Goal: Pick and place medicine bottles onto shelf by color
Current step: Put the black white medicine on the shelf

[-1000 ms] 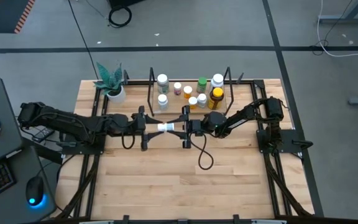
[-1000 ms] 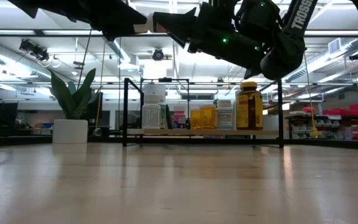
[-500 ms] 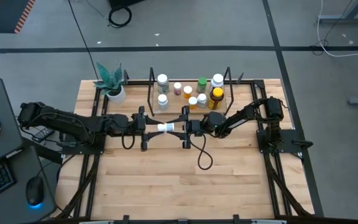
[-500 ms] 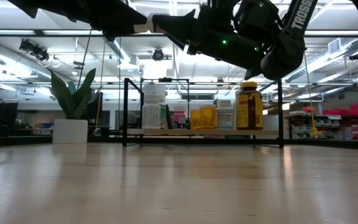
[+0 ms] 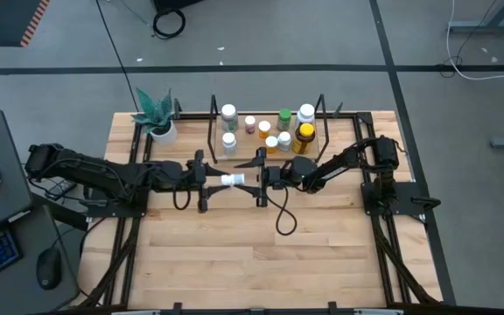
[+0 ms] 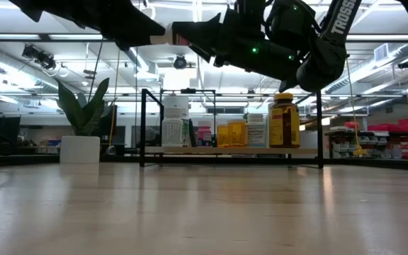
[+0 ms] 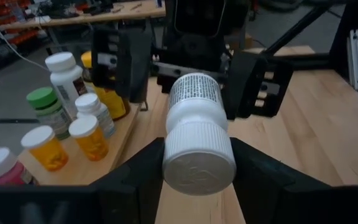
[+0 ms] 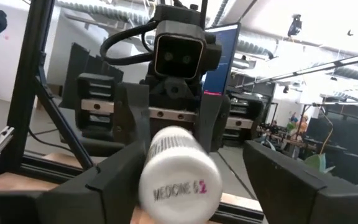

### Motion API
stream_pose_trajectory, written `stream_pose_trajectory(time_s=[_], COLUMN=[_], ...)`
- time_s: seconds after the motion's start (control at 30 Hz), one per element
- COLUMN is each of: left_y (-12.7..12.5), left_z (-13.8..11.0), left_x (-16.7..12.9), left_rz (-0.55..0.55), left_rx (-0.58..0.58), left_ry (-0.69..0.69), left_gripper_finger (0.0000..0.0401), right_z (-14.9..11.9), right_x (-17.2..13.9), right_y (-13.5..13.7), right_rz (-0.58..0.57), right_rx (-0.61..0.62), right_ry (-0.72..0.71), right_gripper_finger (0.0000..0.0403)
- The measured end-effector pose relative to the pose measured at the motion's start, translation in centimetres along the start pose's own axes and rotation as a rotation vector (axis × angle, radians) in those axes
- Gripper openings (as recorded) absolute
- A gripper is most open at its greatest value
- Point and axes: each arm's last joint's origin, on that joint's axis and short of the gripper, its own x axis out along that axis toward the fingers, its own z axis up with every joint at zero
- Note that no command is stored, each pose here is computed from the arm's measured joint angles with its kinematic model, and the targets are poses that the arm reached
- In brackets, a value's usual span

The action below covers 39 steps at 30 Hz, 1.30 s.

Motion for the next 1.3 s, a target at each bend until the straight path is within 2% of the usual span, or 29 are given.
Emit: stream_pose_trajectory(time_s=[0.17,0.53,0.73,1.1,1.3], left_y=[0.0,0.0,0.1,0.2,1.2], left_z=[-0.4,-0.7,-0.7,-0.8,-0.9], left_x=[0.0,0.0,0.0,0.0,0.2], left_rz=[-0.001,0.007,0.008,0.052,0.12], left_rx=[0.004,-0.005,-0.005,-0.001,-0.094], left_ry=[0.037,0.068,0.069,0.081,0.082], left_gripper_finger=[0.0167,0.0174,0.0164,0.0171,0.0164], right_z=[-0.1,-0.1,0.0,2.0,4.0], right_x=[0.0,-0.1,-0.1,-0.8,-3.2], right_y=[-0.2,-0.9,-0.9,-1.3,-1.8], right_rz=[-0.005,-0.017,-0.017,-0.027,-0.146], right_rx=[0.017,0.063,0.063,0.042,-0.019], right_ry=[0.004,0.006,0.006,-0.031,-0.013], right_gripper_finger=[0.029,0.0294,0.0294,0.0294,0.0294])
